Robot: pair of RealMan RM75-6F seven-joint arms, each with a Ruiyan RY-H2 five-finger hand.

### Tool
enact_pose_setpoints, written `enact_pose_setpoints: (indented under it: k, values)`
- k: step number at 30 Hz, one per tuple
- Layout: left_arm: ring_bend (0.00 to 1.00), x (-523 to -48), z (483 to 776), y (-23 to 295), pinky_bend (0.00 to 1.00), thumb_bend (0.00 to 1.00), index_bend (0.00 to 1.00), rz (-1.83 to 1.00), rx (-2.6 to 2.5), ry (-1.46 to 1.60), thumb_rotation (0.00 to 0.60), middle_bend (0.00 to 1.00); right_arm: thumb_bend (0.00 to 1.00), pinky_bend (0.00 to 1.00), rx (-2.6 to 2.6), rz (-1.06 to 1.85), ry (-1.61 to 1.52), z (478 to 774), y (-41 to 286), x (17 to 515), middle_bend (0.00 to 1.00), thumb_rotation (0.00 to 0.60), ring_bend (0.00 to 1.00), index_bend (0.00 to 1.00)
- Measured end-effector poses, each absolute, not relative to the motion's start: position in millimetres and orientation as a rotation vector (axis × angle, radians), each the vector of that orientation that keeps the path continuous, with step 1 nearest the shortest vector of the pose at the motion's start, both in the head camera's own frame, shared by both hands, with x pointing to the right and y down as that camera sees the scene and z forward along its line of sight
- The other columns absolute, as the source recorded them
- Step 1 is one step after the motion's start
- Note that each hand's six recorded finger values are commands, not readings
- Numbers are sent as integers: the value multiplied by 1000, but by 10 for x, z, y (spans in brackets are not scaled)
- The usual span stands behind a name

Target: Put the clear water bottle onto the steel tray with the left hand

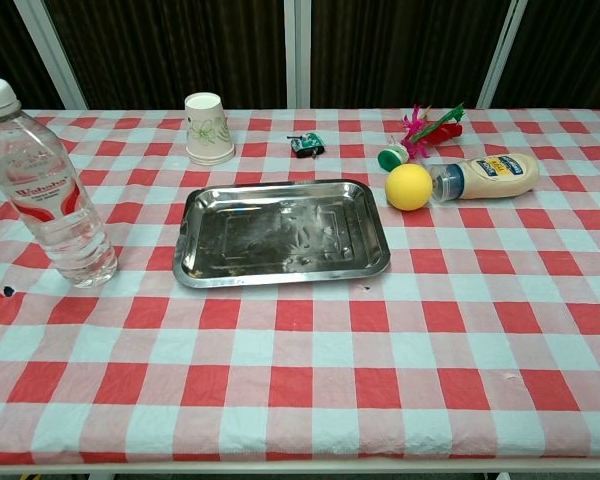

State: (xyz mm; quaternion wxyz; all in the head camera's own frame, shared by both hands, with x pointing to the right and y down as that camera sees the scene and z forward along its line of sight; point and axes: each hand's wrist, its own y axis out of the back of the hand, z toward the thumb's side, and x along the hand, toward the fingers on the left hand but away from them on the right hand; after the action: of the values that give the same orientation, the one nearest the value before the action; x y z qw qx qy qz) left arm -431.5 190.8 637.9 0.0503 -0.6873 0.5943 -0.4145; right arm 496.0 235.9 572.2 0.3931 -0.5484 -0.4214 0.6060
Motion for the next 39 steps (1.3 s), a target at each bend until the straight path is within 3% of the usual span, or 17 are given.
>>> enact_pose_setpoints:
  k: [2,9,31,35,37,39]
  values:
    - [148,-4244,6442,1948,219,0,152,-1237,-2107,1861,600,111,132,0,-1393,1545,-1066,5734,2365,4962,71,600,0,7]
    - [124,-3956,6695,1998,202,0,143,-1147,-2107,2009,600,113,132,0,-1397,1551,-1068,5736,2368,4970,70,600,0,7]
    - [117,-3236,7111,1952,199,0,143,-1077,-2332,1894,600,129,135,0,-1402,1586,-1100,5738,2358,5069,71,600,0,7]
    - [119,-3138,7167,1932,200,0,152,-1065,-2355,1893,600,176,134,0,-1405,1591,-1109,5737,2351,5083,71,600,0,7]
    - [166,-3112,7203,1916,243,0,209,-1071,-2365,1891,600,266,134,0,-1407,1592,-1112,5737,2349,5089,71,600,0,7]
    - [275,-3113,7232,1892,350,2,303,-1078,-2355,1912,600,382,134,0,-1410,1595,-1115,5739,2349,5095,71,600,0,7]
